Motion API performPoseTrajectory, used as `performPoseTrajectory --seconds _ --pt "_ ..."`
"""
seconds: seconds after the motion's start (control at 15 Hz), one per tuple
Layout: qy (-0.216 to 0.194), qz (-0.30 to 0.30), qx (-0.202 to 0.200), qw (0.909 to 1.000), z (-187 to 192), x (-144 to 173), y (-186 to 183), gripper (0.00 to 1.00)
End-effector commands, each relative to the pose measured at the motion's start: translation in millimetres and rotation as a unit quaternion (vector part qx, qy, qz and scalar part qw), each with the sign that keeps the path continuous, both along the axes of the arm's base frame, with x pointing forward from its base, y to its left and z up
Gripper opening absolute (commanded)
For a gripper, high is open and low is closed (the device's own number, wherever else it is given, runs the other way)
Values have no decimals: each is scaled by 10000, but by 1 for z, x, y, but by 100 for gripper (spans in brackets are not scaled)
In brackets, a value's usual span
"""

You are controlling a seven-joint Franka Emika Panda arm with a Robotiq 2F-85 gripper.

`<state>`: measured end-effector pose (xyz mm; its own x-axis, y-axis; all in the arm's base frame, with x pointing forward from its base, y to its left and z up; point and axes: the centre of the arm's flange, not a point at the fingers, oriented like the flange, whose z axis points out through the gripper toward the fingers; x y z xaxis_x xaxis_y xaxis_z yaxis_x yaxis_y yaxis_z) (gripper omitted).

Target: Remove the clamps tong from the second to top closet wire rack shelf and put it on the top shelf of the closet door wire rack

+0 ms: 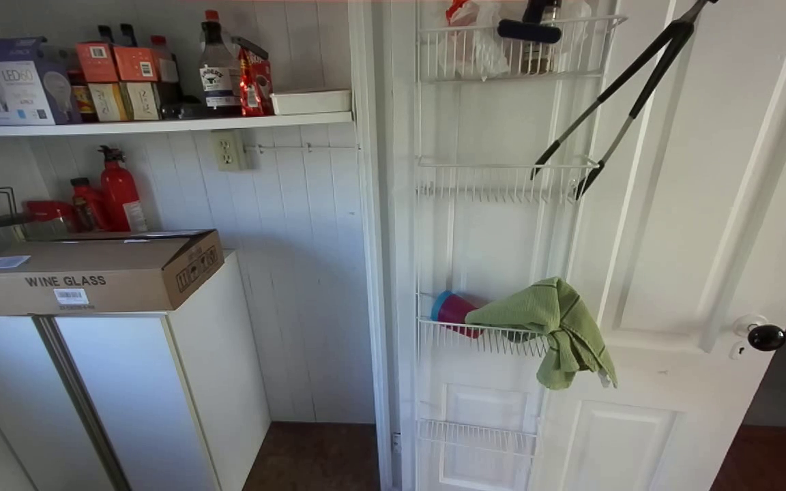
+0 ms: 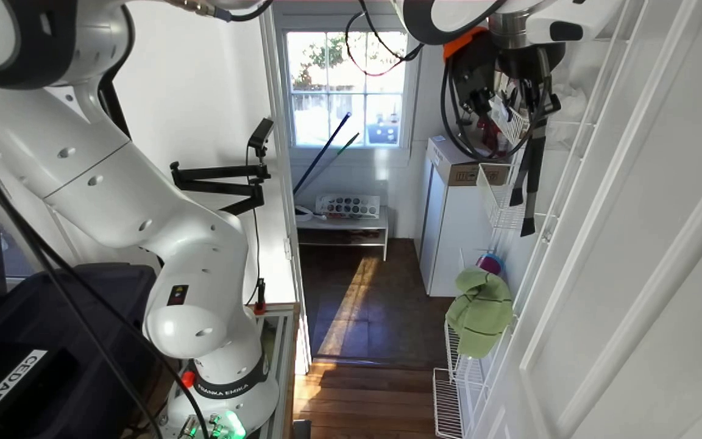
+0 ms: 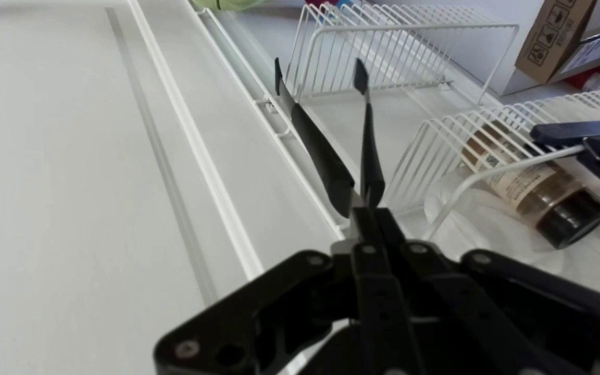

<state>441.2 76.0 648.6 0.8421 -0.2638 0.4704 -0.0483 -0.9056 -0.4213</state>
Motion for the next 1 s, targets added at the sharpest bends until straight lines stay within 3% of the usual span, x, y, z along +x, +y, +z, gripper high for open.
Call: performPoseTrajectory --seconds 0.0,0.53,0.93 --pt "-46 -132 48 9999 18 -13 -5 1" --pt "107 -226 -192 9995 29 -28 -25 1" --pt "-276 -399 43 9988 55 -45 -53 1"
